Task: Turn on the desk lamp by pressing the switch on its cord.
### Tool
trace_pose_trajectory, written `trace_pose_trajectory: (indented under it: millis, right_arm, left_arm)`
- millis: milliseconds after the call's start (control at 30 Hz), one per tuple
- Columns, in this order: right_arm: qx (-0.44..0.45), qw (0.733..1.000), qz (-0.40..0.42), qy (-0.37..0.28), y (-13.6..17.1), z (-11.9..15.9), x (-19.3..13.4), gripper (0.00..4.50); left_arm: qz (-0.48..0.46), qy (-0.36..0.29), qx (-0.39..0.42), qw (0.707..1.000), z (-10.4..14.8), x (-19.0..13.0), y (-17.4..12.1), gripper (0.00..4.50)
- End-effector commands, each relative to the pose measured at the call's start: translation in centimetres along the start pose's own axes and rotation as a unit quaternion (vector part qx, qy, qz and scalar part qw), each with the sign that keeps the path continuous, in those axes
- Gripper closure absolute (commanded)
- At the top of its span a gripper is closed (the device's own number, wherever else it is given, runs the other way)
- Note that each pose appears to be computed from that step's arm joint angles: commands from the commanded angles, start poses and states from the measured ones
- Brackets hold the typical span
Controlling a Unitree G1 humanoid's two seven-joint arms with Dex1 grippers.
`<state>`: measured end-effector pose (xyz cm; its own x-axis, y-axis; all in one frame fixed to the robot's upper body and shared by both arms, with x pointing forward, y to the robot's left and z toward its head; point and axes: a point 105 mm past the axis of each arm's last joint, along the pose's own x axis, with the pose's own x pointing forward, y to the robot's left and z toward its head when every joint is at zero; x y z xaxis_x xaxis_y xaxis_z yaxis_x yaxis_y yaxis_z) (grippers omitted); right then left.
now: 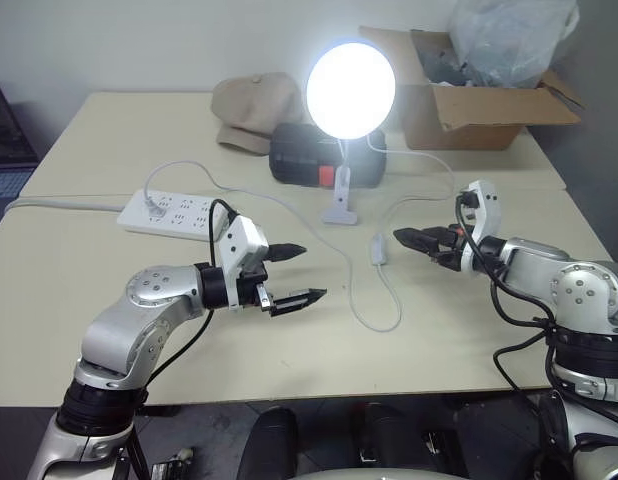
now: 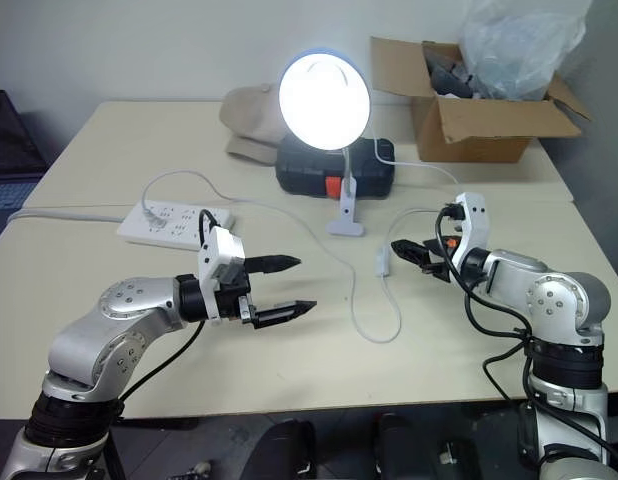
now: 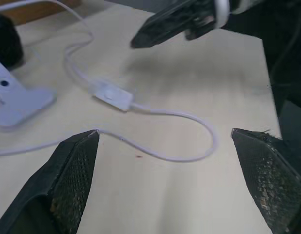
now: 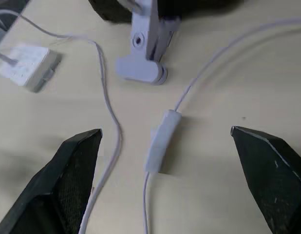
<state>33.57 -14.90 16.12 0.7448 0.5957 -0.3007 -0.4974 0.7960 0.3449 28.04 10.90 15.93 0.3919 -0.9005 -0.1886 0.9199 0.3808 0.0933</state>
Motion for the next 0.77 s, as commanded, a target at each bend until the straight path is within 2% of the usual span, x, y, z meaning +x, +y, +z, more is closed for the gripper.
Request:
trace_pose_trajectory:
  millis: [33, 200, 300, 400, 567, 767]
  right_arm:
    - [-0.159, 0.985, 0.071, 0.006, 1.5, 0.2, -3.4, 0.04]
    - [-0.287, 0.948, 0.128, 0.047, 1.8, -0.5, -6.5, 0.04]
    - [-0.327, 0.934, 0.130, 0.055, 1.3, 0.2, -7.7, 0.04]
    - [-0.344, 0.929, 0.125, 0.053, 0.9, 1.0, -8.3, 0.04]
    - [-0.369, 0.919, 0.115, 0.071, -0.1, 1.2, -9.1, 0.04]
    - [-0.377, 0.915, 0.117, 0.084, -0.5, 1.6, -9.8, 0.04]
  left_arm:
    - [0.052, -0.014, 0.096, 0.994, 2.5, -0.9, 2.9, 0.00]
    - [0.079, -0.003, 0.161, 0.984, 3.1, -1.9, 4.6, 0.00]
    - [0.138, -0.006, 0.175, 0.975, 4.0, -3.0, 7.1, 0.00]
    - [0.162, 0.000, 0.170, 0.972, 4.1, -3.6, 8.0, 0.00]
    - [0.105, -0.010, 0.146, 0.984, 3.8, -3.5, 5.8, 0.00]
    - [-0.006, 0.030, 0.069, 0.997, 2.2, -3.6, 2.4, 0.00]
